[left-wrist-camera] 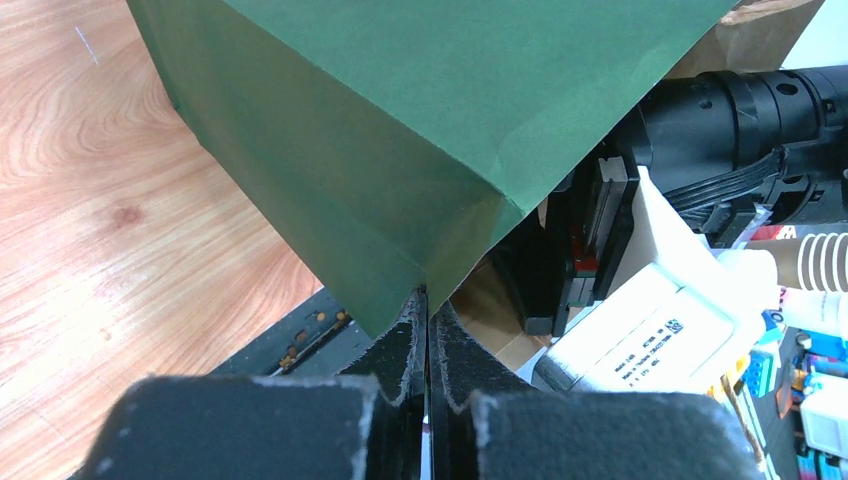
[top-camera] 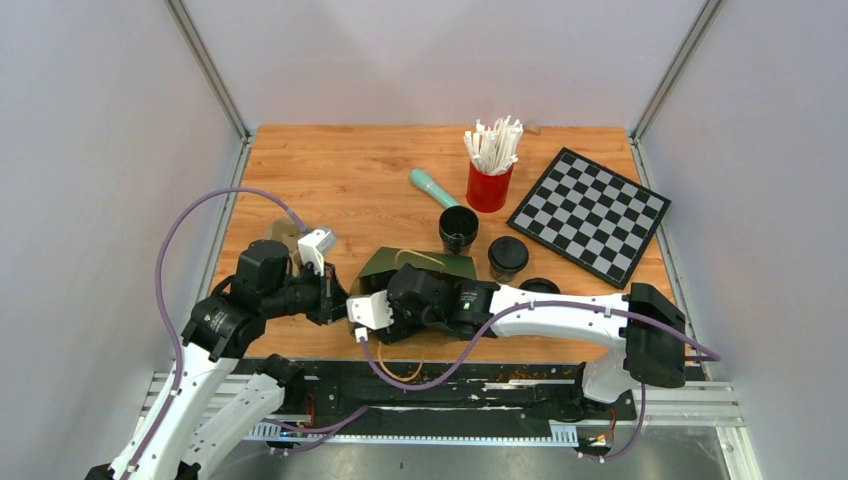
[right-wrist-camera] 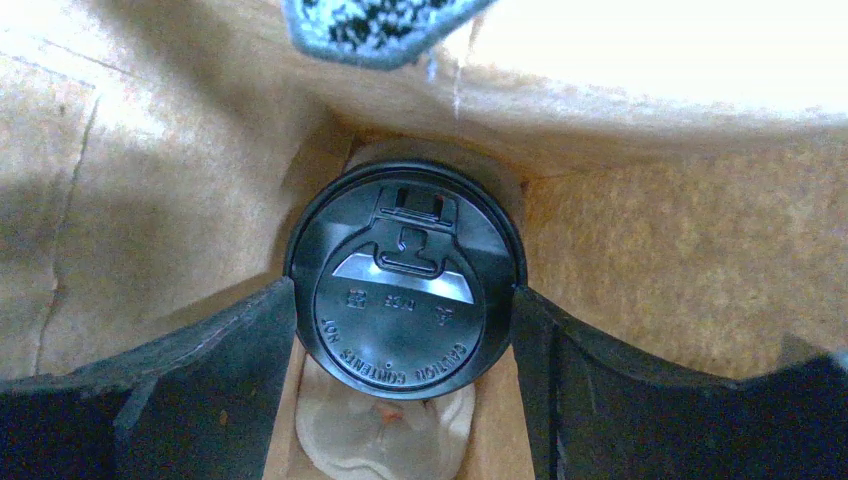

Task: Pack the takeout coffee

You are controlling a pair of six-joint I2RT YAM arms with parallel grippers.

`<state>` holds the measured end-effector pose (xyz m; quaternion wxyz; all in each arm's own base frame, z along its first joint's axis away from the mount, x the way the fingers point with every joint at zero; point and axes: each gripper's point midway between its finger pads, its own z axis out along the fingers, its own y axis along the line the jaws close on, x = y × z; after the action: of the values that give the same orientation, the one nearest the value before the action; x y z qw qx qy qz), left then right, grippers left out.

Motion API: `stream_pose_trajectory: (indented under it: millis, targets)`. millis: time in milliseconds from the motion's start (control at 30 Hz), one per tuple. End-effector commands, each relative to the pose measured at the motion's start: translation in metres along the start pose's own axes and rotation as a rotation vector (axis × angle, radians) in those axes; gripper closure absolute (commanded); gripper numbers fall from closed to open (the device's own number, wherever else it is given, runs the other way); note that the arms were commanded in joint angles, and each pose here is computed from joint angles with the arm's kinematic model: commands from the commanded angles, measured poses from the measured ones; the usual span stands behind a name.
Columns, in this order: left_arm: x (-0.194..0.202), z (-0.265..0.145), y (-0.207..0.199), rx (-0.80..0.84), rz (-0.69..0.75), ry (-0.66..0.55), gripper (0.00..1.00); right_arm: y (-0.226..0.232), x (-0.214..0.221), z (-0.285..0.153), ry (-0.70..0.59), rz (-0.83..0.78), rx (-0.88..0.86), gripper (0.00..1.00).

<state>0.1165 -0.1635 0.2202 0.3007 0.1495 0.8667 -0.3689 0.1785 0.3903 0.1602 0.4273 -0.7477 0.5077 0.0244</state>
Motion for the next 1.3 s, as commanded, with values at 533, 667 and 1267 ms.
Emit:
stream_pose_trajectory:
  millis: [533, 667, 1267]
  targets:
    - [-0.004, 0.001, -0.007, 0.034, -0.02, -0.008, 1.0, -0.002, 0.019, 0.019, 0.071, 0.048, 0.052, 0.32]
    - [-0.003, 0.001, -0.007, 0.036, -0.026, -0.006, 1.0, 0.001, 0.025, 0.022, 0.086, 0.054, 0.052, 0.32]
    - [-0.001, 0.003, -0.006, 0.035, -0.049, -0.013, 1.0, 0.004, 0.039, 0.03, 0.122, 0.095, 0.054, 0.32]
